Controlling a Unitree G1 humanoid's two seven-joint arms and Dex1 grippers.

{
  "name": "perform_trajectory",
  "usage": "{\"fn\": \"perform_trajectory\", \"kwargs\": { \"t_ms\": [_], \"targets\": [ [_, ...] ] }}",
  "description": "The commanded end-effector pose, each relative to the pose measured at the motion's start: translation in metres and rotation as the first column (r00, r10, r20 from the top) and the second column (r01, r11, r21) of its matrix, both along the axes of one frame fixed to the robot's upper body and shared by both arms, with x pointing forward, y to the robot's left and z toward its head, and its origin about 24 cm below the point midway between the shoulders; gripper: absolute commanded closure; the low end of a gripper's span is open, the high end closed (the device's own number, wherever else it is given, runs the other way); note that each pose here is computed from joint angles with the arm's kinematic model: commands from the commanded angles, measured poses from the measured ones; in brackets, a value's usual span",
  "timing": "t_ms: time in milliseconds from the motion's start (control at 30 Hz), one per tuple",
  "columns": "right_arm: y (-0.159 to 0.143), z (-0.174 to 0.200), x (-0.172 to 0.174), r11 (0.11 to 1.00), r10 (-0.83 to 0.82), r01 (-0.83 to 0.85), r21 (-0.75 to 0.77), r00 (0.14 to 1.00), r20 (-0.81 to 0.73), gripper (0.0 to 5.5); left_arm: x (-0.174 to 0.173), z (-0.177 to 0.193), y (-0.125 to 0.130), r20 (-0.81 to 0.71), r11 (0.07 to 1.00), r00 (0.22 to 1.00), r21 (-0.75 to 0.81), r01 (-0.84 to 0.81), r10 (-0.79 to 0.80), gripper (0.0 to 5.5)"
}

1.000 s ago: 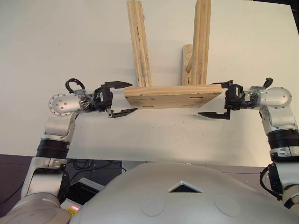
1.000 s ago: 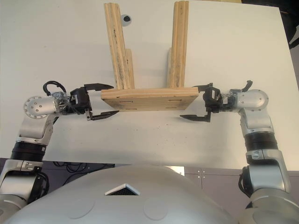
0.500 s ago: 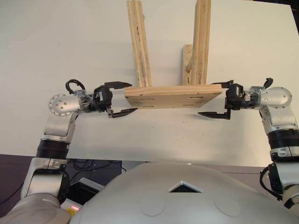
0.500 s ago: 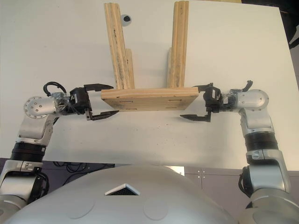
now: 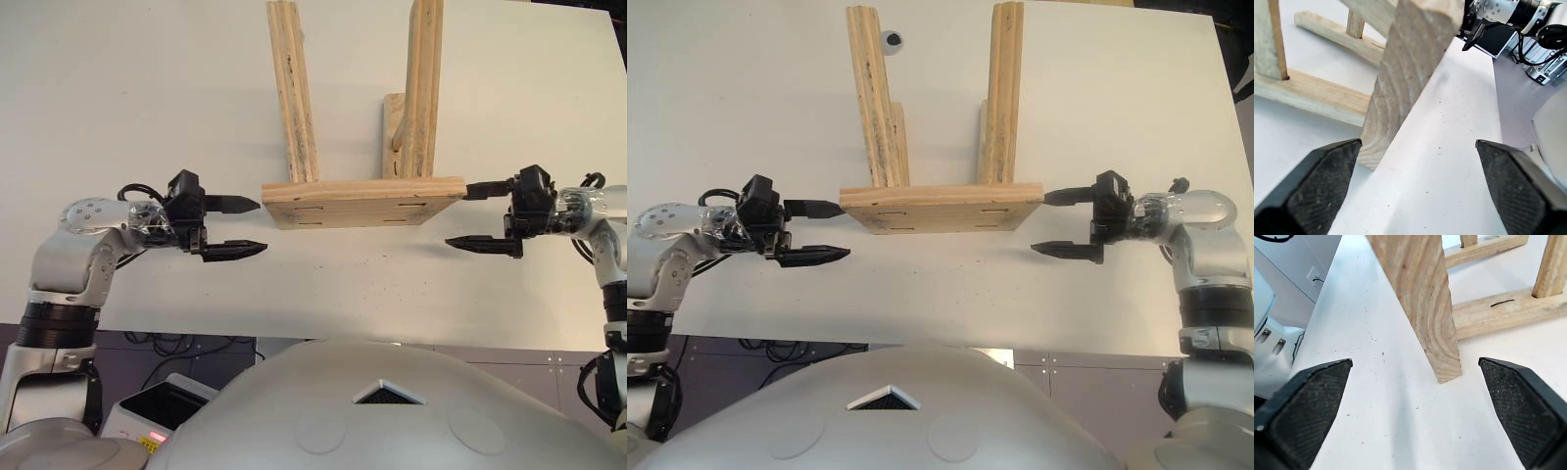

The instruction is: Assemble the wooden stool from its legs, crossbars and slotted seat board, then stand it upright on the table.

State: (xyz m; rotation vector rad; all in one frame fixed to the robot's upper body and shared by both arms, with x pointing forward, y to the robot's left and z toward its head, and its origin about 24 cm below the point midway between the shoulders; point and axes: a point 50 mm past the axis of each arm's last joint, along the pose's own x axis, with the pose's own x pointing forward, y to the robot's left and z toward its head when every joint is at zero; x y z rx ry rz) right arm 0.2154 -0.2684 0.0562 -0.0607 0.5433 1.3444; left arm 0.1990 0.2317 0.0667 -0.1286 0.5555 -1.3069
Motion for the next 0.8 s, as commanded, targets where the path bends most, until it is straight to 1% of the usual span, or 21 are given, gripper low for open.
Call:
{"fn": "perform_trajectory", "kwargs": {
  "t_ms": [33,100,167,200,267,300,333,367,400,433,467,500,533,567,700,733,767,800],
  "targets": [
    [-0.004,0.007,0.003,0.999,-0.012,0.014,-0.039,0.998,0.064,0.74,0.004,0.006,0.001,0.051,1.0,0.999,0.022,-0.021,0.019,1.19],
    [-0.006,0.004,0.008,0.99,0.031,0.005,-0.138,0.966,0.258,0.74,0.006,0.001,0.003,0.26,0.992,0.966,0.122,-0.027,-0.006,1.19],
    [-0.01,0.002,0.012,0.977,0.076,0.02,-0.213,0.899,0.432,0.74,0.005,-0.005,0.008,0.45,0.975,0.89,0.219,-0.039,-0.065,1.19],
    [-0.012,0.001,0.014,0.963,0.113,0.042,-0.267,0.836,0.537,0.74,0.005,-0.007,0.011,0.575,0.957,0.809,0.285,-0.054,-0.125,1.19],
    [-0.017,0.0,0.014,0.94,0.181,0.06,-0.336,0.746,0.641,0.74,0.004,-0.011,0.017,0.7,0.931,0.68,0.358,-0.07,-0.218,1.19],
    [-0.02,-0.001,0.013,0.93,0.21,0.063,-0.362,0.717,0.665,0.74,0.004,-0.013,0.02,0.73,0.923,0.638,0.378,-0.078,-0.244,1.19],
    [-0.024,0.0,0.013,0.913,0.248,0.079,-0.399,0.67,0.7,0.74,0.005,-0.013,0.024,0.772,0.902,0.561,0.419,-0.099,-0.297,1.19],
    [-0.027,0.004,0.013,0.887,0.315,0.096,-0.451,0.589,0.744,0.74,0.007,-0.01,0.029,0.815,0.877,0.448,0.464,-0.123,-0.368,1.19],
    [-0.029,0.009,0.013,0.868,0.373,0.108,-0.484,0.501,0.781,0.74,0.007,-0.005,0.031,0.841,0.86,0.322,0.494,-0.129,-0.435,1.19],
    [-0.029,0.017,0.012,0.862,0.425,0.099,-0.497,0.395,0.814,0.74,0.005,0.002,0.032,0.856,0.855,0.169,0.508,-0.099,-0.489,1.19],
    [-0.026,0.024,0.008,0.861,0.471,0.06,-0.505,0.282,0.836,0.74,0.001,0.008,0.032,0.844,0.841,0.043,0.537,-0.068,-0.535,1.19],
    [-0.024,0.028,0.005,0.855,0.499,0.045,-0.517,0.205,0.842,0.74,-0.001,0.01,0.031,0.822,0.822,-0.033,0.567,-0.047,-0.569,1.19],
    [-0.022,0.031,0.003,0.848,0.519,0.038,-0.529,0.146,0.842,0.74,-0.002,0.012,0.029,0.799,0.803,-0.083,0.596,-0.03,-0.596,1.19],
    [-0.02,0.033,0.002,0.848,0.521,0.044,-0.528,0.113,0.846,0.74,-0.001,0.014,0.026,0.784,0.791,-0.117,0.611,-0.024,-0.609,1.19],
    [-0.015,0.036,0.005,0.861,0.499,0.098,-0.499,0.023,0.866,0.74,0.004,0.018,0.017,0.762,0.784,-0.205,0.618,-0.053,-0.614,1.19],
    [-0.014,0.029,0.013,0.846,0.513,0.153,-0.511,0.034,0.858,0.74,0.005,0.018,0.016,0.756,0.783,-0.225,0.619,-0.059,-0.615,1.19],
    [-0.017,0.021,0.017,0.82,0.545,0.212,-0.531,-0.009,0.838,0.74,0.005,0.017,0.015,0.751,0.783,-0.243,0.619,-0.062,-0.614,1.19],
    [-0.021,0.014,0.018,0.799,0.581,0.248,-0.548,-0.081,0.81,0.74,0.005,0.016,0.014,0.748,0.783,-0.257,0.618,-0.065,-0.612,1.19]
  ]
}}
